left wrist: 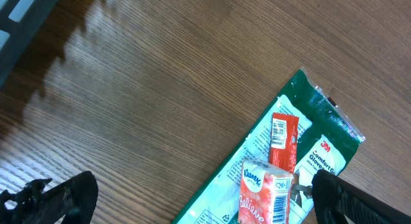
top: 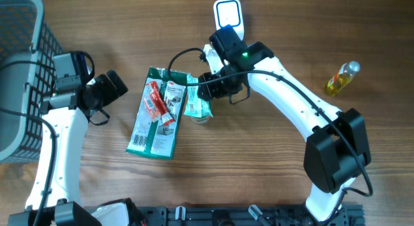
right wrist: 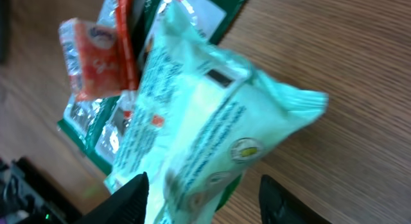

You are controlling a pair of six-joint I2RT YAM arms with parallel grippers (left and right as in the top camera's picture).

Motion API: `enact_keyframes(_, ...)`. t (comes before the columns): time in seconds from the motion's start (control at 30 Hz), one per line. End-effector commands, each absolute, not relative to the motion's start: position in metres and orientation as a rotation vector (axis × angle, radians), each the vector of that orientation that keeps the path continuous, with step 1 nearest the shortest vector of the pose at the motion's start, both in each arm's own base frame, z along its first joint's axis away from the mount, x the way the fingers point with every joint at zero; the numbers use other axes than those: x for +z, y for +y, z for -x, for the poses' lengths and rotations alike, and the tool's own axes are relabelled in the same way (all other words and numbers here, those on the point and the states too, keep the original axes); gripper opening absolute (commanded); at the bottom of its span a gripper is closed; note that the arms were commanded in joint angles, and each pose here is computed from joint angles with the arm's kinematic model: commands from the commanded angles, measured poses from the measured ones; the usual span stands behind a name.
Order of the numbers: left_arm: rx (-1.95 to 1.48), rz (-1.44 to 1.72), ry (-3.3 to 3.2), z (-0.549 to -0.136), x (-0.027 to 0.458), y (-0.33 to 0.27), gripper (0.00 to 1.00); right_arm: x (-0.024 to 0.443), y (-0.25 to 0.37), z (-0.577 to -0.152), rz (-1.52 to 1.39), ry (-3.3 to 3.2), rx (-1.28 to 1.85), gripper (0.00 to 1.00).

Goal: Scan the item barcode
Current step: 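Reach the right gripper to the items and grasp the green-capped jar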

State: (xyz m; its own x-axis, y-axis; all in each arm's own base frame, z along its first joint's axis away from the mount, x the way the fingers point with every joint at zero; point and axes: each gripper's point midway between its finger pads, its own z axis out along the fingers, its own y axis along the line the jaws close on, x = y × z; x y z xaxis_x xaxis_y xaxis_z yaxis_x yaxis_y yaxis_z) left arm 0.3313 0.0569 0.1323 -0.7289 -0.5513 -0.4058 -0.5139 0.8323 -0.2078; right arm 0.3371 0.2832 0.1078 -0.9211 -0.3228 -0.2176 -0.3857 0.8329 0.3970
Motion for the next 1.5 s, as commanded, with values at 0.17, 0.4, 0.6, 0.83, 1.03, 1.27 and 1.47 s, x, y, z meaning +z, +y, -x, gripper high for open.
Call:
enact_keyframes(0.17, -0.097, 0.794, 2.551, -0.332, 0.132, 0.06, 1.0, 0.084, 0.283, -0.325, 0.492, 2.931, 0.7, 0.36)
enact_keyframes(0.4, -0.097, 0.794, 2.551, -0.332, 0.132, 0.06, 1.0, 0.12, 0.283, -0.335, 0.555, 2.809, 0.727, 0.04)
enact_keyframes(0.6, -0.097, 0.794, 2.551, -0.332, 0.132, 0.06, 1.0, 0.165, 0.228, -0.346, 0.522, 2.73, 0.684, 0.04)
enact_keyframes(0.83, -0.097, 0.794, 2.551, -0.332, 0.132, 0.06, 1.0, 0.122, 0.189, -0.315, 0.526, 2.926, 0.595, 0.14)
enact_keyframes(1.03, -0.097, 0.794, 2.551, -0.332, 0.132, 0.06, 1.0, 0.113, 0.181, -0.329, 0.383, 2.92, 0.504, 0.77)
enact_keyframes(1.27, -0.097, 0.794, 2.551, -0.332, 0.132, 0.06, 1.0, 0.12, 0.22, -0.333, 0.319, 2.856, 0.556, 0.77)
enact_keyframes(1.47, -0.097, 0.794, 2.551, -0.332, 0.132, 0.06, 1.0, 0.139, 0.279, -0.33, 0.46, 2.69, 0.44, 0.86)
